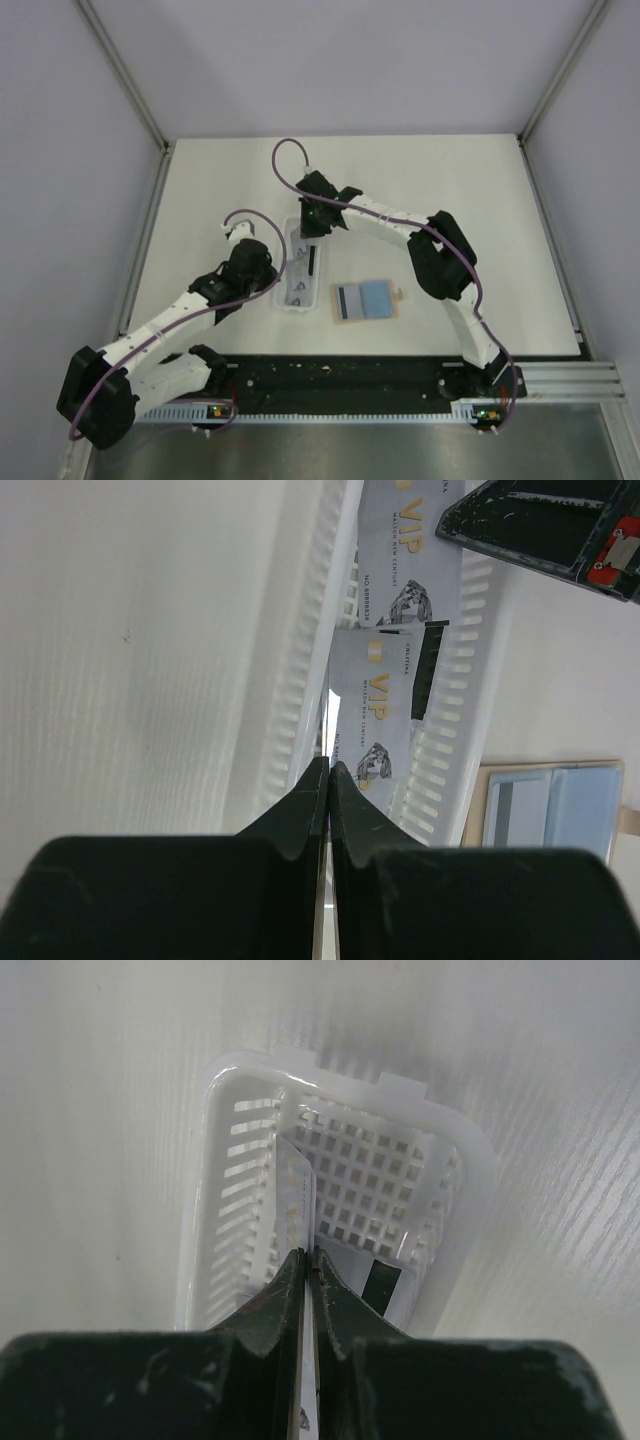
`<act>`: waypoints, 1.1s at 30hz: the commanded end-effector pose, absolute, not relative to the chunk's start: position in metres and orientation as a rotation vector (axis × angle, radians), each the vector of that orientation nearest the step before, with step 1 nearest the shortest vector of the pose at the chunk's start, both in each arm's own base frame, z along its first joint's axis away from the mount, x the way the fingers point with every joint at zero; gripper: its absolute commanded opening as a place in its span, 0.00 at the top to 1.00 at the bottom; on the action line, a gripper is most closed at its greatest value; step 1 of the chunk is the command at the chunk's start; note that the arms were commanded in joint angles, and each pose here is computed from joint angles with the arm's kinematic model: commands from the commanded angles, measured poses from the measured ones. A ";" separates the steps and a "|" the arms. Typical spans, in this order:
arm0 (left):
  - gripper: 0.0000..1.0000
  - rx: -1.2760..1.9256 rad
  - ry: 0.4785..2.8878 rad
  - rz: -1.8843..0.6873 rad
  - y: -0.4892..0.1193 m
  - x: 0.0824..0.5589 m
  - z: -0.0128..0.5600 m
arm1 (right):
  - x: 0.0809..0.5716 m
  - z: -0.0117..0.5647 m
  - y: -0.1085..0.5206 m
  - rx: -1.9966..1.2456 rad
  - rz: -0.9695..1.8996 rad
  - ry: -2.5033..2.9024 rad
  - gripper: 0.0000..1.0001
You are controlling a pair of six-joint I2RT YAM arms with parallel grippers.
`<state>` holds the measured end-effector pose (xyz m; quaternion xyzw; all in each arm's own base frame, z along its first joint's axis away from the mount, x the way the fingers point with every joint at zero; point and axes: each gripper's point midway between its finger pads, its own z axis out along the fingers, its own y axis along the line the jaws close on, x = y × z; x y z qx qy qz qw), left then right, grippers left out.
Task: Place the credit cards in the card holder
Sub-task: Pick up the credit card from the storage box.
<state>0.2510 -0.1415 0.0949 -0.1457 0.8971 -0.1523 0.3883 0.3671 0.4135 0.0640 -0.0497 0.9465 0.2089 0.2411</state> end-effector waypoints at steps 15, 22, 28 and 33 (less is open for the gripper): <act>0.96 -0.345 2.238 -0.428 -0.144 0.259 0.107 | 0.353 0.129 0.395 -0.163 0.797 2.401 1.00; 0.91 -0.324 2.186 -0.483 -0.148 0.261 0.125 | 0.343 0.148 0.377 -0.140 1.013 2.315 1.00; 0.85 -0.278 2.145 -0.575 -0.160 0.263 0.145 | 0.330 0.158 0.373 -0.195 1.176 2.257 1.00; 0.73 -0.211 2.064 -0.705 -0.178 0.266 0.171 | 0.317 0.173 0.372 -0.208 1.413 2.140 1.00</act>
